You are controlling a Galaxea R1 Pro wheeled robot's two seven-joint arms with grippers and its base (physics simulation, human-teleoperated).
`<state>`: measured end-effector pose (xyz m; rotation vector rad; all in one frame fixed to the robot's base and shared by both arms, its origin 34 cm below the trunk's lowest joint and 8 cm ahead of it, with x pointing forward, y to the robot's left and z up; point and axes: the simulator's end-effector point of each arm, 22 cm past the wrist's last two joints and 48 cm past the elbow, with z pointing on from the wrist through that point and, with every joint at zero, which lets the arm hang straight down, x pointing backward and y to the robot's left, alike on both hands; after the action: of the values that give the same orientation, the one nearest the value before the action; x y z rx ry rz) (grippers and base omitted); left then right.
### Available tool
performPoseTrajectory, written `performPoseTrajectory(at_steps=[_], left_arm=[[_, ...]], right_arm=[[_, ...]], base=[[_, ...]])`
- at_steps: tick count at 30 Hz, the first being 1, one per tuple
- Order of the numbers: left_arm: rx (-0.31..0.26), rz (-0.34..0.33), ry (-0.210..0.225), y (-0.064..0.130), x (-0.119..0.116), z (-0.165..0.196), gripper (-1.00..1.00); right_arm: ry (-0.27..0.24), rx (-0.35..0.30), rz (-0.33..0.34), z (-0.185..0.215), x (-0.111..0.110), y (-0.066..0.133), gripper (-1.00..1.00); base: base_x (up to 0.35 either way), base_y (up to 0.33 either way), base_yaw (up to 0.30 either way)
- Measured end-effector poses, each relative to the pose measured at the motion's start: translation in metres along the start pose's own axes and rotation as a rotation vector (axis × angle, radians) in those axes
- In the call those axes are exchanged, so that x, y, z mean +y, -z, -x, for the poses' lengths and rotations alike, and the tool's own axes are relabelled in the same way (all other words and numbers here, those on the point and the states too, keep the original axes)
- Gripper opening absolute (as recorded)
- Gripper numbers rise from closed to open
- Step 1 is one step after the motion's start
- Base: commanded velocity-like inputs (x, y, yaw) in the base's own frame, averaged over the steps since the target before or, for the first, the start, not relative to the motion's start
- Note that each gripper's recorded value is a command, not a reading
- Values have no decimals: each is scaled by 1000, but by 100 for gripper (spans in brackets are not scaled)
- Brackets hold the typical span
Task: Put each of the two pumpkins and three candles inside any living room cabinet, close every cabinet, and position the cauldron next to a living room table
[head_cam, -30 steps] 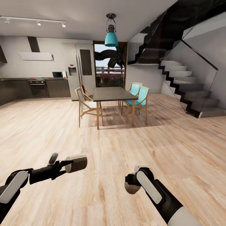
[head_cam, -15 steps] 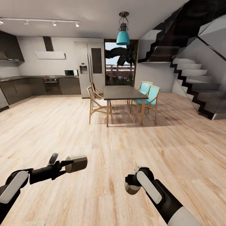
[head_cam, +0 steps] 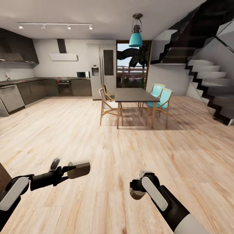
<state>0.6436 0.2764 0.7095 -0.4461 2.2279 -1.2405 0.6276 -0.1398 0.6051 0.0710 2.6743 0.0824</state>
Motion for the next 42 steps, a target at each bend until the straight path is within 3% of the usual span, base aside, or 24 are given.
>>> performPoseTrajectory(at_steps=[8, 32, 42], left_arm=[[-3, -2, 0, 2, -4, 3, -100], [-7, -7, 3, 1, -5, 3, -100], [-6, -7, 2, 1, -5, 3, -100]], right_arm=[[1, 0, -2, 2, 0, 3, -100], [1, 5, -5, 0, -1, 2, -100], [3, 6, -7, 0, -1, 2, -100]], base=[[-298, 0, 270], [-126, 1, 274], [-300, 28, 274]])
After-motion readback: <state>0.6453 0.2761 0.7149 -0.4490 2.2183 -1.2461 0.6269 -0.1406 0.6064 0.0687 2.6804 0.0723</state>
